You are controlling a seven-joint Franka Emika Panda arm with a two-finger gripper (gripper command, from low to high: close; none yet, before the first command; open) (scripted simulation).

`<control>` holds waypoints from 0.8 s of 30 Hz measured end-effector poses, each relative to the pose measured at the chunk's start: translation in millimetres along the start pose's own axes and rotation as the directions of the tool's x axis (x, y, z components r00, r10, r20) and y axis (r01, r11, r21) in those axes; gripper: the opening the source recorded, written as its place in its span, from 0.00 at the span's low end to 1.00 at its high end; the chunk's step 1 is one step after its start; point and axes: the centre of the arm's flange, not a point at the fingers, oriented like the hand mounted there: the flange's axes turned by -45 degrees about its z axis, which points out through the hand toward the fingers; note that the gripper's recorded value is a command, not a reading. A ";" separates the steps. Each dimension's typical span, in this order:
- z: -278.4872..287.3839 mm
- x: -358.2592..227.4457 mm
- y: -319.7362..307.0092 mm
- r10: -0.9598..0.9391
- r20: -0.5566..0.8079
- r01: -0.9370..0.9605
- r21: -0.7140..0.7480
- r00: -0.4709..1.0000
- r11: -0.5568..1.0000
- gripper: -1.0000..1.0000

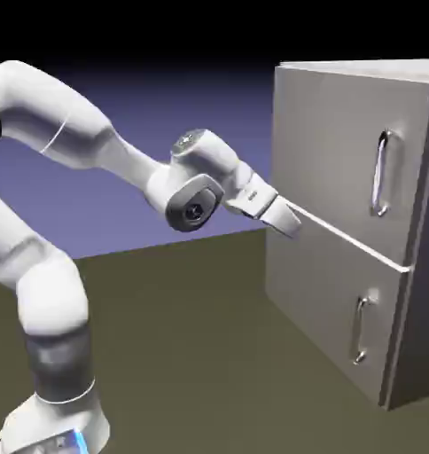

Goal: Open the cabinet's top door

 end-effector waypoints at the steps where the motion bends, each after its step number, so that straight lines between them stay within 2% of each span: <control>1: -3.7 4.8 -2.1 -0.005 -0.012 0.005 0.002 1.000 1.000 1.00; 24: -79.4 70.6 -10.4 -0.059 -0.305 0.060 -0.006 0.950 0.998 1.00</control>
